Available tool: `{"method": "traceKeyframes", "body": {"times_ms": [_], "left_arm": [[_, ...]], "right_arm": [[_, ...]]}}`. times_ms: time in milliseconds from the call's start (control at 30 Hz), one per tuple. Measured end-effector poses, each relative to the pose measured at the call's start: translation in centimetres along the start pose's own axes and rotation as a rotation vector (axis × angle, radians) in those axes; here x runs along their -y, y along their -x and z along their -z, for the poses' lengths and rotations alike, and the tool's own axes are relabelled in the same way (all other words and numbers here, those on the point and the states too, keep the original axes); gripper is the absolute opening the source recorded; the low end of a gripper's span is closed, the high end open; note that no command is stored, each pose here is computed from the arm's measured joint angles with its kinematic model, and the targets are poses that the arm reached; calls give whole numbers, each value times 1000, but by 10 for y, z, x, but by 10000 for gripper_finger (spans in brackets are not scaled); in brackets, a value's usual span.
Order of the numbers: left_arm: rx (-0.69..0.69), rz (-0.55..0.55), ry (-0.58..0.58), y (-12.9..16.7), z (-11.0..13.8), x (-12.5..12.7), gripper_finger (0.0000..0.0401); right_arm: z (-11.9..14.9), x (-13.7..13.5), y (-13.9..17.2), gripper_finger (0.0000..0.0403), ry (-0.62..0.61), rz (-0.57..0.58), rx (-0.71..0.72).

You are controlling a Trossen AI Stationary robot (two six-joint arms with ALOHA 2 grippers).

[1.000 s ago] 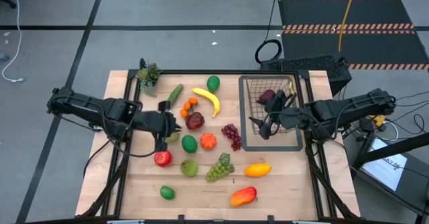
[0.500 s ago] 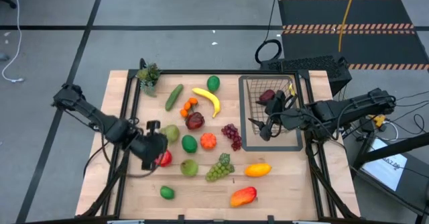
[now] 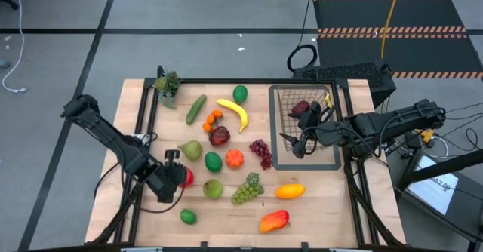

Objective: Build produce basket
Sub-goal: Put the bottom apple into the gold wire basket

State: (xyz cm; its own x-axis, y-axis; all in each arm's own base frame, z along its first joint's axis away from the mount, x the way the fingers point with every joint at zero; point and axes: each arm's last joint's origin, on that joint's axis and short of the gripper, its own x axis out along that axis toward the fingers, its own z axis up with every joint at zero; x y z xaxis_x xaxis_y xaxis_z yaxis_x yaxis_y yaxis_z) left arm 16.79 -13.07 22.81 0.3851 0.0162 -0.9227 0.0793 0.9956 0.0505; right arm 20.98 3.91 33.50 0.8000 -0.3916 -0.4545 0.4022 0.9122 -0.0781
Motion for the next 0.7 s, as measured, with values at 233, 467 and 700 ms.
{"method": "traceKeyframes", "body": {"times_ms": [233, 467, 700], "left_arm": [[-8, -5, -20, -10, 7, -1, 145], [-39, -25, -23, -19, 15, -3, 145], [-3, -6, -34, -25, 17, -2, 145]], "right_arm": [[0, 0, 0, 336, 0, 0, 0], [0, 0, 0, 336, 0, 0, 0], [0, 0, 0, 336, 0, 0, 0]]}}
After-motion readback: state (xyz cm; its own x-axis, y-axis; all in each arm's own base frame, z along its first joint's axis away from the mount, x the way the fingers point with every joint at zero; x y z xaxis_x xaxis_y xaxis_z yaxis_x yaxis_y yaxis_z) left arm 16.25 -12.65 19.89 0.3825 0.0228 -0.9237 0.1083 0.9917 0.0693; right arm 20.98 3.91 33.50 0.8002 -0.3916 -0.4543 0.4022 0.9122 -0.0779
